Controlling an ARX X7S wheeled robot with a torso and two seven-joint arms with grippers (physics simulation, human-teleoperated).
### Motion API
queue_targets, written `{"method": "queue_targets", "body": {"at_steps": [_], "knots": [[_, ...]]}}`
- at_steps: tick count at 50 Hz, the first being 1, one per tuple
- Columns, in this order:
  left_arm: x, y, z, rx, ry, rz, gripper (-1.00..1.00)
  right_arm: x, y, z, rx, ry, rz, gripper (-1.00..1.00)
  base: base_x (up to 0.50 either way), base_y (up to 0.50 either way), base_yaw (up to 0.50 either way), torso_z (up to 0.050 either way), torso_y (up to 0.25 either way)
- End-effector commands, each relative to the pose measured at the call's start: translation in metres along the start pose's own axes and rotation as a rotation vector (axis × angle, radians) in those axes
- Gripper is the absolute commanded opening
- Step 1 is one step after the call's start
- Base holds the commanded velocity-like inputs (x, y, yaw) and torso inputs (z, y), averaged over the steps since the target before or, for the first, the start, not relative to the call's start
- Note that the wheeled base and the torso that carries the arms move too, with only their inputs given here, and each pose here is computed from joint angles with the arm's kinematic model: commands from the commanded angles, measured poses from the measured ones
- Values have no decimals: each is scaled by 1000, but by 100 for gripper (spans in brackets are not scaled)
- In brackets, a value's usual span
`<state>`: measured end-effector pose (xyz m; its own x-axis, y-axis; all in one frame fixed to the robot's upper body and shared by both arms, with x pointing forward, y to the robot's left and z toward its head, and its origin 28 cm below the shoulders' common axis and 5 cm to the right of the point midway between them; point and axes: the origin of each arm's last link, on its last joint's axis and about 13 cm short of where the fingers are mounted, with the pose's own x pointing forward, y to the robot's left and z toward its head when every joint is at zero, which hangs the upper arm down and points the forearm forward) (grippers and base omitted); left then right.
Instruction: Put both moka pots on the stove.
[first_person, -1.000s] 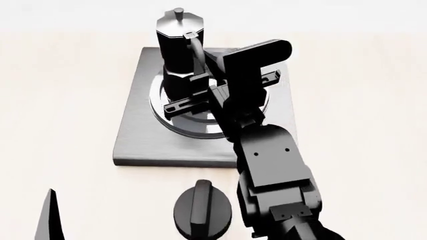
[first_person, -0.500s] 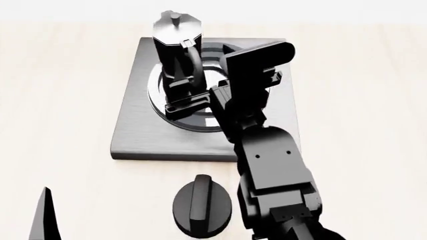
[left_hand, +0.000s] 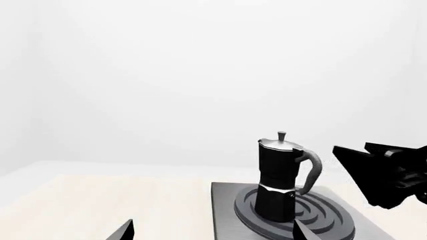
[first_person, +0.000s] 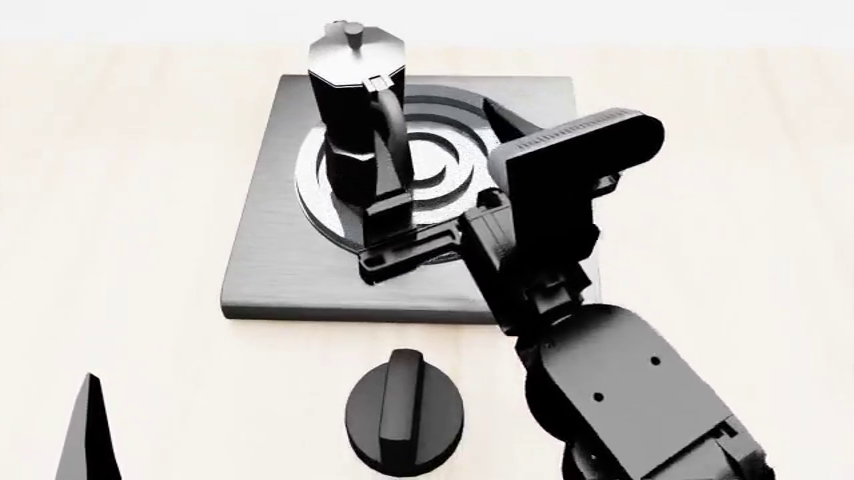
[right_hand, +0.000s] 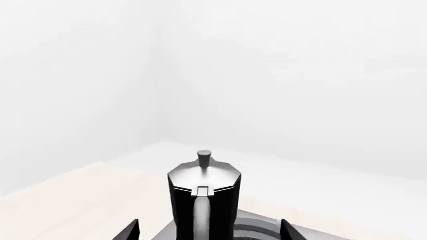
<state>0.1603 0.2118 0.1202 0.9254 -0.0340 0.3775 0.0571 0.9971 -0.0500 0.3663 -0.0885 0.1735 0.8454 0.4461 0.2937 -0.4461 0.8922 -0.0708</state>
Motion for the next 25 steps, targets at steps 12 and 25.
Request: {"method": "queue_targets", "body": {"at_steps": [12,25], "knots": [[-2,-2,1,-2,-2,-8,100,-107,3,89,-61,-99,-134,100,0,0,0,0,0],[-2,-4,-1,-12,-1,-22,100,-147,-31,105,-271,-102,-373,100,0,0,0,0,0]]}}
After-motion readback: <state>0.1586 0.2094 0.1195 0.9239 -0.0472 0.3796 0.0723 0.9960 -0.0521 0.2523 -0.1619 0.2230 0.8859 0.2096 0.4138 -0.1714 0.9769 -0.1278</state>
